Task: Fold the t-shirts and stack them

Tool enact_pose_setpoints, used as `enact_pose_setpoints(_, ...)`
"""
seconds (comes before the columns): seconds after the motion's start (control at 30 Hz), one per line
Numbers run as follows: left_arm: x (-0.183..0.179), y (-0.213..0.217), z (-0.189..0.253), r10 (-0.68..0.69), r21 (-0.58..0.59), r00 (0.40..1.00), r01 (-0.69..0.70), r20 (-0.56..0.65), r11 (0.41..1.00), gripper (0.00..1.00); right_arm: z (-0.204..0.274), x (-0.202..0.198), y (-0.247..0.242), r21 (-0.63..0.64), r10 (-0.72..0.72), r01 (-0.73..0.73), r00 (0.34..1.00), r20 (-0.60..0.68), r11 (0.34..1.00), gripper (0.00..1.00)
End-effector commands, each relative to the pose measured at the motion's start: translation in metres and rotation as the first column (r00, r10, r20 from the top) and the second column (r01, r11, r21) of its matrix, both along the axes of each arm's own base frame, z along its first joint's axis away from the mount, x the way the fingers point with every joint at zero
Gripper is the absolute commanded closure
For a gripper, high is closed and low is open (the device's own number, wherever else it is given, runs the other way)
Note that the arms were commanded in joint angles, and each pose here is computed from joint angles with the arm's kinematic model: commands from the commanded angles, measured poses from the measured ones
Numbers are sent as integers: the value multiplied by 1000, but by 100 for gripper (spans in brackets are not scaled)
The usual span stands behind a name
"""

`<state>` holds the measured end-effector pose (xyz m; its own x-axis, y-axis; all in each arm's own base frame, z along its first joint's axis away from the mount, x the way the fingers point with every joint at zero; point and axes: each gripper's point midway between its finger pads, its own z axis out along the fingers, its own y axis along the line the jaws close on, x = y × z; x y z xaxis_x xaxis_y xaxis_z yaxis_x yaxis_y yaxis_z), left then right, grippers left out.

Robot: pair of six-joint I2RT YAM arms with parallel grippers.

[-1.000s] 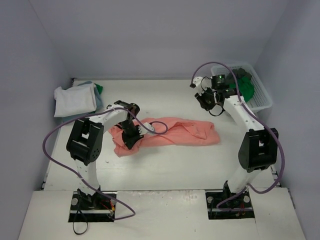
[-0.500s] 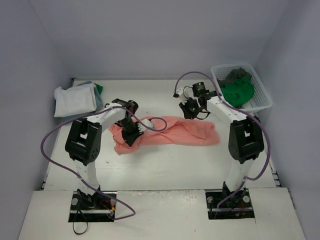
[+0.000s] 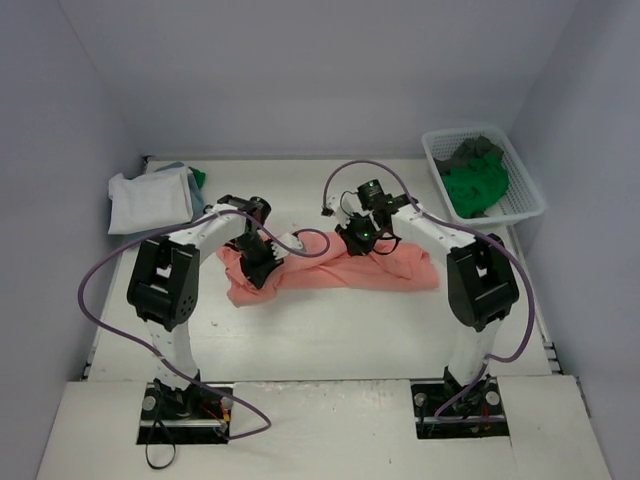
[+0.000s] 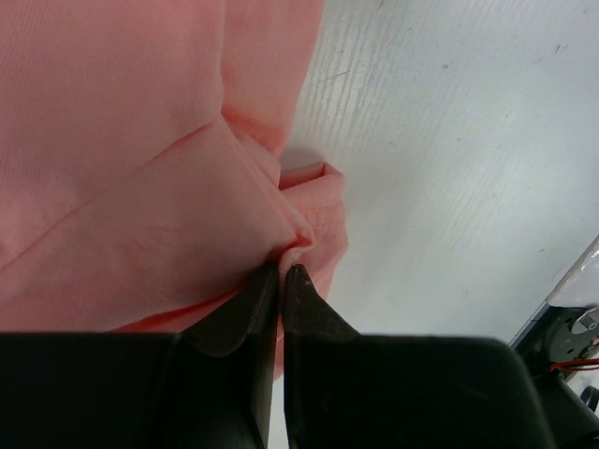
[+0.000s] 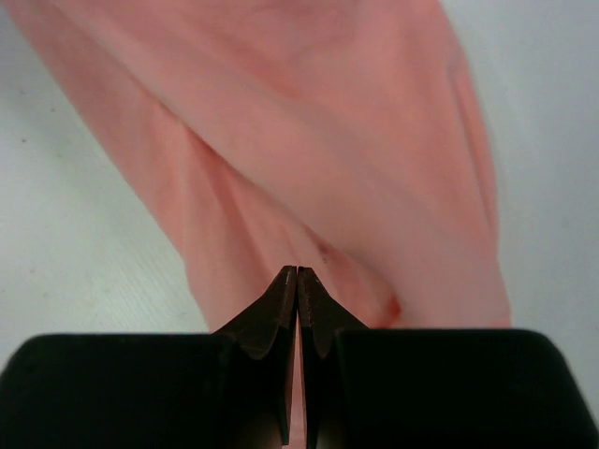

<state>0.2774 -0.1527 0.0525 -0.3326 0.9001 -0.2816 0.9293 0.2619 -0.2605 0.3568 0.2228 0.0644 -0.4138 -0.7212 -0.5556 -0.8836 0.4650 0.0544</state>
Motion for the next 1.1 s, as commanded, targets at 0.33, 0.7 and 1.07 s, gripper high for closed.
enact_pose_setpoints(0.33, 13, 6, 21, -1, -42, 997, 5, 80, 999, 100, 15, -7, 15, 0, 37, -37, 998, 56, 999, 100)
enact_pose_setpoints(0.7, 18, 2, 22, 7, -63, 996, -1, 93, 998, 100, 80, 41, 12, 111, -62, 37, 972, 228, 993, 100)
enact_pose_setpoints(1.07, 20, 2, 25, 11, -60, 995, -5, 97, 998, 100, 20, 85, -23, 19, -192, 192, 957, 216, 981, 100)
